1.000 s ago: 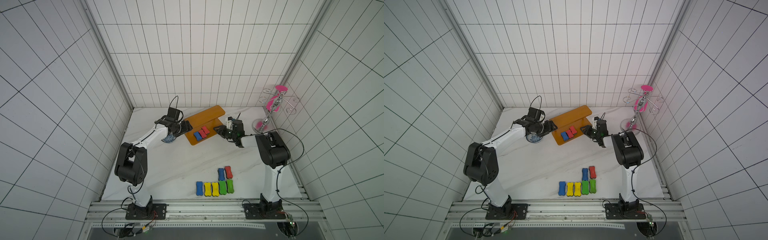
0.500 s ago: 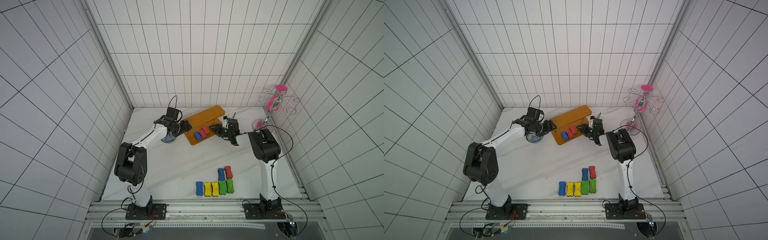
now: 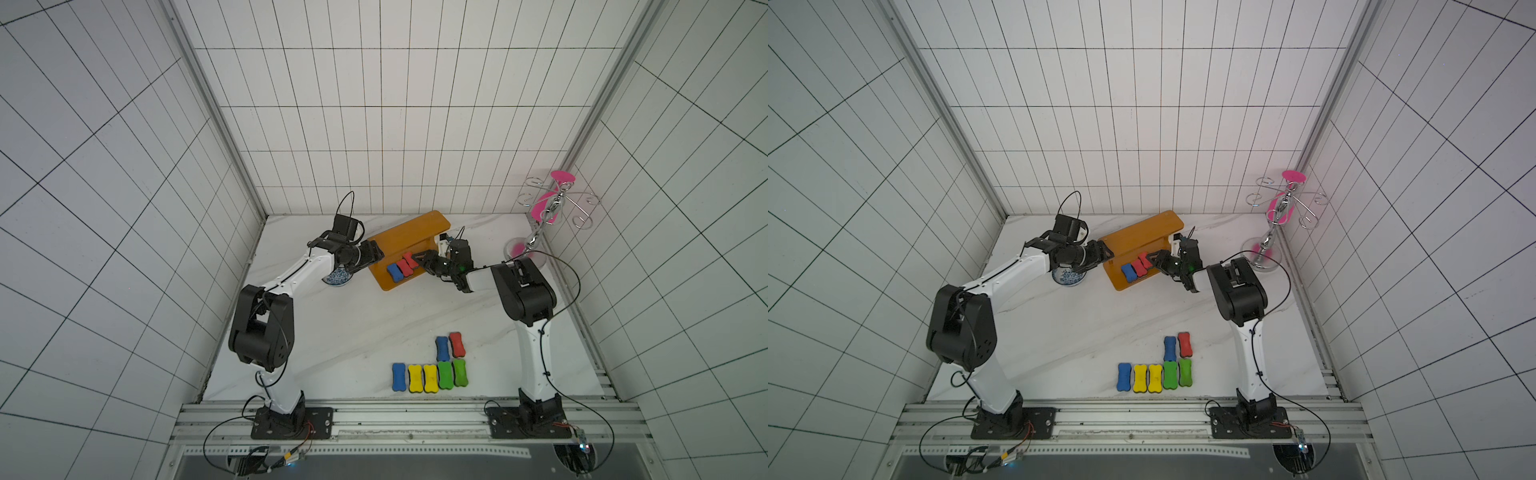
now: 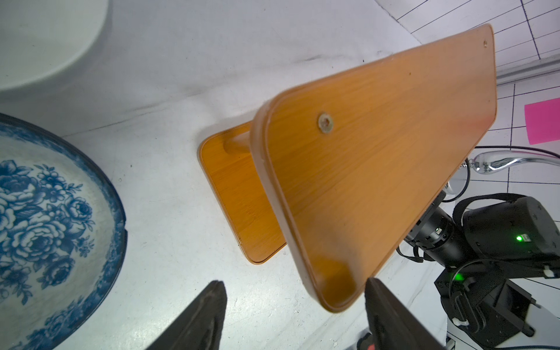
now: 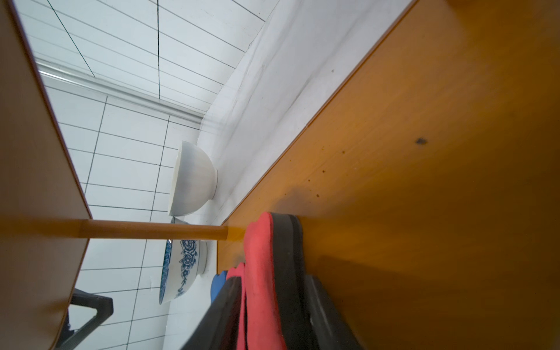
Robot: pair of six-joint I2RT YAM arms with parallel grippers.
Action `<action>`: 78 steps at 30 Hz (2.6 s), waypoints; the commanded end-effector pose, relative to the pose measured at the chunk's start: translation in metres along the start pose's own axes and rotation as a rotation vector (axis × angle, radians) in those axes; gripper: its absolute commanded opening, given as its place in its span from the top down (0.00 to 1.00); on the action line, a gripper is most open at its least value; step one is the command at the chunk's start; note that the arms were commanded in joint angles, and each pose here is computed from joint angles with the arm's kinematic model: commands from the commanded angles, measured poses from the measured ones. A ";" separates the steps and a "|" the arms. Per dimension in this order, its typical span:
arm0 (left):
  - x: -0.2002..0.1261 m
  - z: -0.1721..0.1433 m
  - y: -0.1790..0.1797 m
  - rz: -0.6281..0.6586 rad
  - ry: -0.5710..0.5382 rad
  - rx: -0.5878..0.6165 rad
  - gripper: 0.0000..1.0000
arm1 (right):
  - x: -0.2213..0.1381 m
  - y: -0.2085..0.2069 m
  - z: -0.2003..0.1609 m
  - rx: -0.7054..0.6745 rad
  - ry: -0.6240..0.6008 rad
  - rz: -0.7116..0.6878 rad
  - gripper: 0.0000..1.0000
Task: Remove the whiteboard erasers from the shelf
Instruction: Pick up the whiteboard eraser from the shelf, then place the whiteboard eraser at the center of the board.
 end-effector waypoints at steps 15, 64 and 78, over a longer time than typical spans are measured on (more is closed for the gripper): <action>0.004 0.005 0.016 0.029 0.000 -0.006 0.24 | -0.034 -0.008 -0.011 -0.021 0.024 -0.191 1.00; -0.081 -0.049 0.023 -0.011 -0.053 0.073 0.24 | -0.200 0.063 -0.256 0.049 0.014 -0.488 1.00; -0.086 -0.050 0.015 -0.057 -0.060 0.065 0.24 | -0.203 0.062 -0.263 0.038 0.059 -0.491 1.00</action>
Point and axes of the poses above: each gripper's point midway between its finger pads, its own x axis out along the fingers, its own y axis along the line the jaws close on, z = x × y, the point moved 2 cm from there along -x, back along the fingers, and after that the axes turned 5 degrees about -x, right-handed, at the moved point
